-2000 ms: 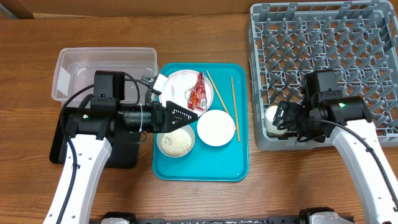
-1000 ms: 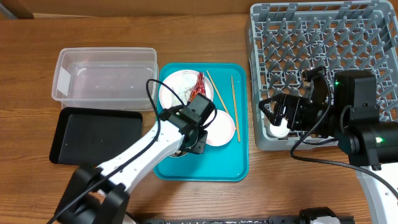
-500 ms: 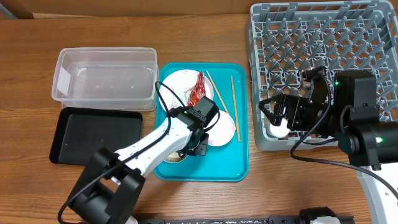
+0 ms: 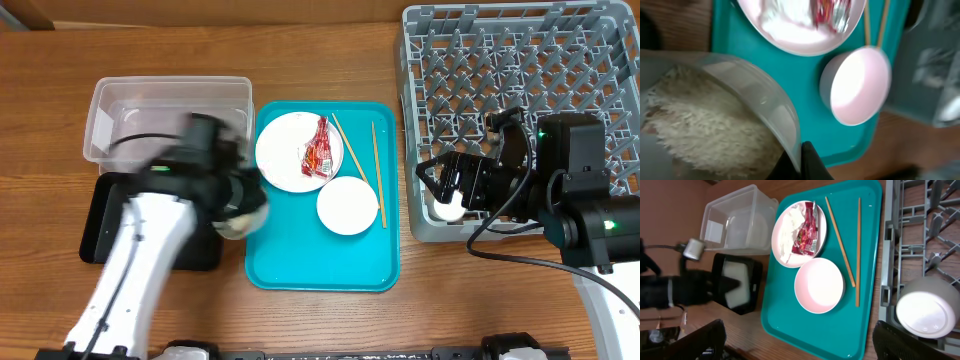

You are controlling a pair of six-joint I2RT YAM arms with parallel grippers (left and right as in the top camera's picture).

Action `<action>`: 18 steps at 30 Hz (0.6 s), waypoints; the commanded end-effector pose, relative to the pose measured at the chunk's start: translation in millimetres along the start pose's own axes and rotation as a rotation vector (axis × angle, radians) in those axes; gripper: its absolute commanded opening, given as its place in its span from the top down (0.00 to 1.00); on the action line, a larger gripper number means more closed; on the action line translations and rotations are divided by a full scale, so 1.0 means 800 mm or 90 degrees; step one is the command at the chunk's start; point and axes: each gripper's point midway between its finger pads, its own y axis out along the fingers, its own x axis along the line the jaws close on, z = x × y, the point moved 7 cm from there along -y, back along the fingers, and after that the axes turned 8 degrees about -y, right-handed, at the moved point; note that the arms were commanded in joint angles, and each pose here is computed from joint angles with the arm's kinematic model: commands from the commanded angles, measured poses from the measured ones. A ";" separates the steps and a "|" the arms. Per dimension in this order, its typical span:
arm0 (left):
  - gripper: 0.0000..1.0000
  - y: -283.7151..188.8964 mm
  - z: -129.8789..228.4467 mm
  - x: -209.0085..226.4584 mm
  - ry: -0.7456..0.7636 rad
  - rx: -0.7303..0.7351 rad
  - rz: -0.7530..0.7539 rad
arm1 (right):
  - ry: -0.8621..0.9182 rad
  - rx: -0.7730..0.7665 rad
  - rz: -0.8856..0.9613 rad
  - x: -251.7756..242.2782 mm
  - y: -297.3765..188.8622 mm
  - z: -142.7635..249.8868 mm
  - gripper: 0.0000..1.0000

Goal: Sort waste into correct bins and load items into the dishwasher
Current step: 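Tip the rice bowl with the left gripper, pouring rice onto black tray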

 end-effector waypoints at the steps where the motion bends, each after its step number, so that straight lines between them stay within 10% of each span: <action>1: 0.96 -0.027 -0.012 0.012 0.005 0.042 0.213 | -0.011 -0.010 -0.009 0.006 -0.005 -0.004 0.05; 18: 0.96 -0.041 -0.064 0.145 -0.191 -0.029 0.585 | -0.009 -0.006 -0.009 0.005 -0.005 -0.003 0.05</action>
